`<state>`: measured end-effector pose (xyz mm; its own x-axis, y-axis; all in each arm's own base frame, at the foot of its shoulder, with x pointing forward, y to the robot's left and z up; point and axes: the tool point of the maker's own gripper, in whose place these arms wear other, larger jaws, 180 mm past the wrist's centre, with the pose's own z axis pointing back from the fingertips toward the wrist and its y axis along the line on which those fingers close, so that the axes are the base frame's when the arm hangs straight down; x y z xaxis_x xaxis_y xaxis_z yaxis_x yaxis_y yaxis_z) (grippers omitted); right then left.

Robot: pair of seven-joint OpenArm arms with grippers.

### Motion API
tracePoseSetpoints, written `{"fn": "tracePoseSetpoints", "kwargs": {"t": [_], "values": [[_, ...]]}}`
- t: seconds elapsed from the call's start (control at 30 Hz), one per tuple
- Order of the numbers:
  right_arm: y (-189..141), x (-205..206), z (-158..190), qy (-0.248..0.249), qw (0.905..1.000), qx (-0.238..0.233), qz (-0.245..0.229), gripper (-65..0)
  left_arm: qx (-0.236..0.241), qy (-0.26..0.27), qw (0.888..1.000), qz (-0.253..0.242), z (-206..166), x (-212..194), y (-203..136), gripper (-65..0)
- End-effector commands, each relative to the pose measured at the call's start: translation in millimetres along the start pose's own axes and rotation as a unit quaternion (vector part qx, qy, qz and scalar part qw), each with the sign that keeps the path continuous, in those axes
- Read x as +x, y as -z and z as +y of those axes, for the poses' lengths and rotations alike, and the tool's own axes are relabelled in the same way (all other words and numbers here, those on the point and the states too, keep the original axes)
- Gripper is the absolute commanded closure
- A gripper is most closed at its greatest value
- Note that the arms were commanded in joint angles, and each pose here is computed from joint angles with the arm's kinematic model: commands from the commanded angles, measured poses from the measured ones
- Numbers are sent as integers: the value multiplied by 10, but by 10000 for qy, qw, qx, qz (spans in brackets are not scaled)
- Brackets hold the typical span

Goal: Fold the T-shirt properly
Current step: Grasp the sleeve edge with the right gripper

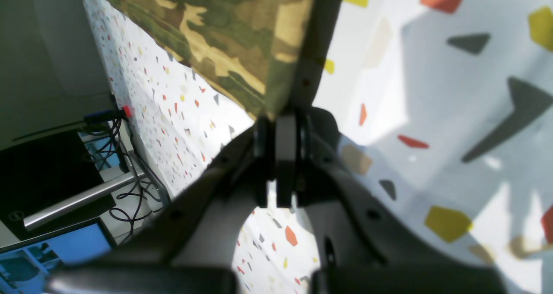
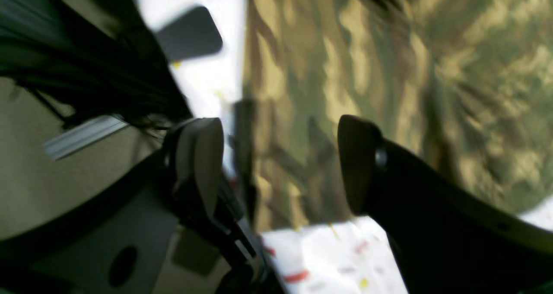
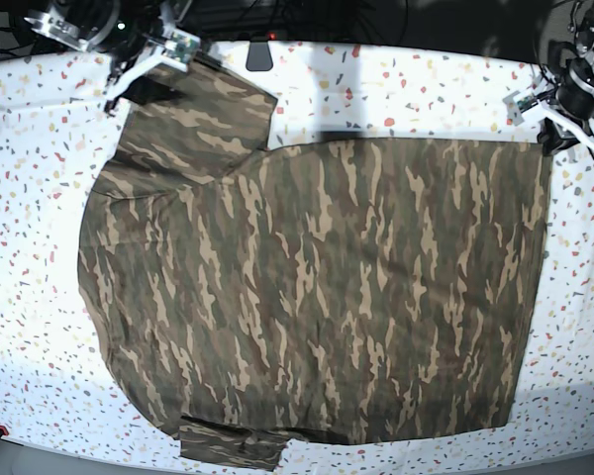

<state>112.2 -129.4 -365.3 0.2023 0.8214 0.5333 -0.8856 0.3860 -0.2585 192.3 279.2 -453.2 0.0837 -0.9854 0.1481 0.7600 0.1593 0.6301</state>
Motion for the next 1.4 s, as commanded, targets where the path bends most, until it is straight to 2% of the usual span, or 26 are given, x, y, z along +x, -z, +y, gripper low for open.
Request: {"fn": "tracePoseSetpoints", "kwargs": {"t": [0.0,0.13,0.27,0.77,1.03,1.17,1.27,1.37], "values": [[8,28,-14,-50,10000,-10,-30,-415,-200,-1,9998,-49,-104,4,-25,0],[149,5,70,-50,9999,116,15,-415,-201,-3,9998,-47,-106,3,-26,0],[254,-20,-38,-316,9992,-211,122,-415,-201,-3,9998,-47,-106,3,-26,0],[269,-87,-45,-287,9986,-265,347,-415,-201,-3,9998,-45,-106,3,-26,0],[299,-304,-20,-268,9969,-220,705,-415,-201,-3,9998,-47,-106,3,-26,0],[298,-414,-69,-533,9936,-342,938,-415,-201,-3,9998,-47,-106,3,-26,0],[290,-436,-113,-523,9925,-464,1007,-415,-201,-3,9998,-47,-106,3,-26,0],[255,-566,-139,-508,9877,-521,1382,-415,-201,-3,9998,-45,-106,3,-26,0]]}}
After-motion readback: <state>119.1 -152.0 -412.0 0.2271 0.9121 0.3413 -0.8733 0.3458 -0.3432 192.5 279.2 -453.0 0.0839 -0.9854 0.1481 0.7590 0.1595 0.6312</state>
